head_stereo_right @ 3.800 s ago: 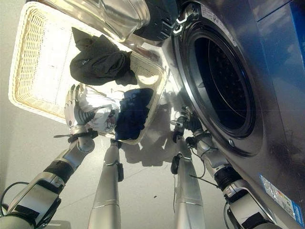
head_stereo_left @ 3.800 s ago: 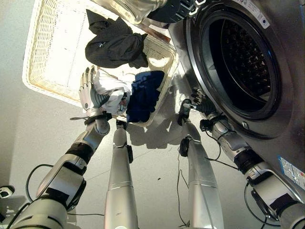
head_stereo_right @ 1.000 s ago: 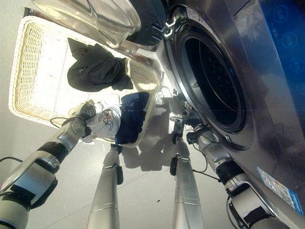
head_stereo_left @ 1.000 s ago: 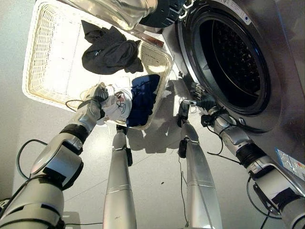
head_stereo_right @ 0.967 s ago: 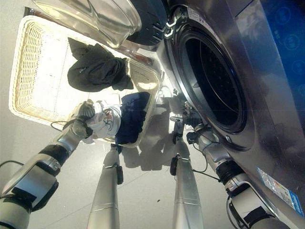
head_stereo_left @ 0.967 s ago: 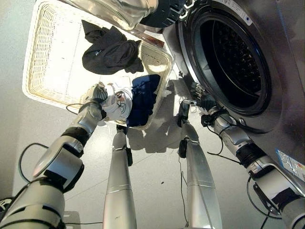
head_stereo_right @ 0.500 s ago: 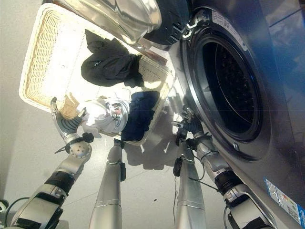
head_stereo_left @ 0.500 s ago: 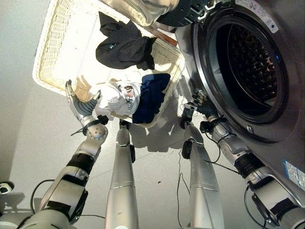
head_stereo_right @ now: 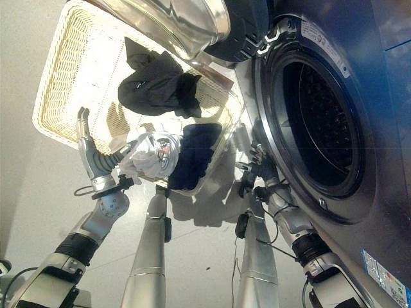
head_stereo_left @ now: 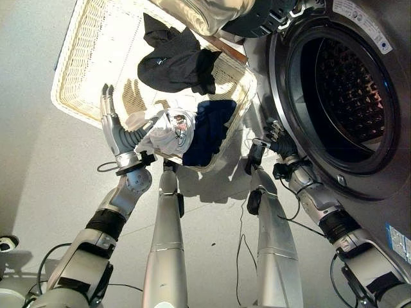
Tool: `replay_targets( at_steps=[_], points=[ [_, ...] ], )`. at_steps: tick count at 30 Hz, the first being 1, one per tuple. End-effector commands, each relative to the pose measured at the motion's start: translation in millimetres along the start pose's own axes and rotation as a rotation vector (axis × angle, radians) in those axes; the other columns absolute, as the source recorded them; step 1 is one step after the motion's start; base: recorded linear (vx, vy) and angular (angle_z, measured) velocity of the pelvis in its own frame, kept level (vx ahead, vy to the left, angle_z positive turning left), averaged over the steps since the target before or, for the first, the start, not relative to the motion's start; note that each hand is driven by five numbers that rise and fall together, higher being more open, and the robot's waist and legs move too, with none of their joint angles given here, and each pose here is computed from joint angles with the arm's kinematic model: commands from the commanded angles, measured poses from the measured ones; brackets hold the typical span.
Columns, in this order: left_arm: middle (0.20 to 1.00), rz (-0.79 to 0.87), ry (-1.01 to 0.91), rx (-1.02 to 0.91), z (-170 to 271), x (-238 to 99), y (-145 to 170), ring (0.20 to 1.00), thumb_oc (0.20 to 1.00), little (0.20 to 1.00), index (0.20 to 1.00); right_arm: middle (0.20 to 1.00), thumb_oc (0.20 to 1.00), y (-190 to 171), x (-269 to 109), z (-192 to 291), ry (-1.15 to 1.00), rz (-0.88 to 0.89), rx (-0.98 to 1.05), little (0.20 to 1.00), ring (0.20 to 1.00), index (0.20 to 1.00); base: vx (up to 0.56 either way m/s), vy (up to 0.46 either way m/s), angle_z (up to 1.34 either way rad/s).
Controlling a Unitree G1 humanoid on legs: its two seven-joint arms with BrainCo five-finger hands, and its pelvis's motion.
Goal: Put the clothes into the washing machine.
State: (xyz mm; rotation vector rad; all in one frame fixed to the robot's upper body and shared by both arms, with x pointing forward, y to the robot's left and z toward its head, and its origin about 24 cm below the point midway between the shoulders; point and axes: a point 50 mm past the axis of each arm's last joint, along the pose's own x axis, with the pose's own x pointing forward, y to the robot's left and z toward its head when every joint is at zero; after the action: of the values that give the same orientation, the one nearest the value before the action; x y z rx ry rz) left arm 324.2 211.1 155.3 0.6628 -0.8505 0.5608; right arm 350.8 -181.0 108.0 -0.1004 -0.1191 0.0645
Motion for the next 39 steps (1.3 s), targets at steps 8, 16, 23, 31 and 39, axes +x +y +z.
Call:
replay_targets(
  at_steps=[8, 16, 23, 31, 39],
  points=[
    [1.000, -0.265, -0.083, 0.014, 10, 3, -15, 1.000, 1.000, 1.000, 1.000, 1.000, 1.000, -12, -11, 8, -0.050, 0.031, -0.019, 1.000, 1.000, 1.000, 0.00, 0.000, 0.00],
    [1.000, -0.552, 0.262, 0.217, -41, -19, -27, 1.000, 1.000, 1.000, 1.000, 1.000, 1.000, -21, -6, 13, -0.060, 0.043, -0.050, 1.000, 1.000, 1.000, 0.00, 0.035, 0.00],
    [1.000, -0.637, 0.458, 0.324, -66, -27, -25, 1.000, 1.000, 1.000, 1.000, 1.000, 1.000, -21, -2, 16, -0.063, 0.055, -0.075, 1.000, 1.000, 1.000, 0.00, 0.036, -0.02],
    [1.000, -0.723, 0.629, 0.448, -84, -24, -23, 1.000, 1.000, 1.000, 1.000, 1.000, 1.000, -16, 8, 23, -0.073, 0.066, -0.092, 1.000, 1.000, 1.000, 0.00, 0.021, -0.03],
    [0.200, -0.847, 0.650, 0.475, -85, -25, -31, 0.200, 0.200, 0.200, 0.200, 1.000, 1.000, -11, 13, 28, -0.080, 0.086, -0.099, 1.000, 1.000, 1.000, 0.00, 0.000, 0.00]
  ],
)
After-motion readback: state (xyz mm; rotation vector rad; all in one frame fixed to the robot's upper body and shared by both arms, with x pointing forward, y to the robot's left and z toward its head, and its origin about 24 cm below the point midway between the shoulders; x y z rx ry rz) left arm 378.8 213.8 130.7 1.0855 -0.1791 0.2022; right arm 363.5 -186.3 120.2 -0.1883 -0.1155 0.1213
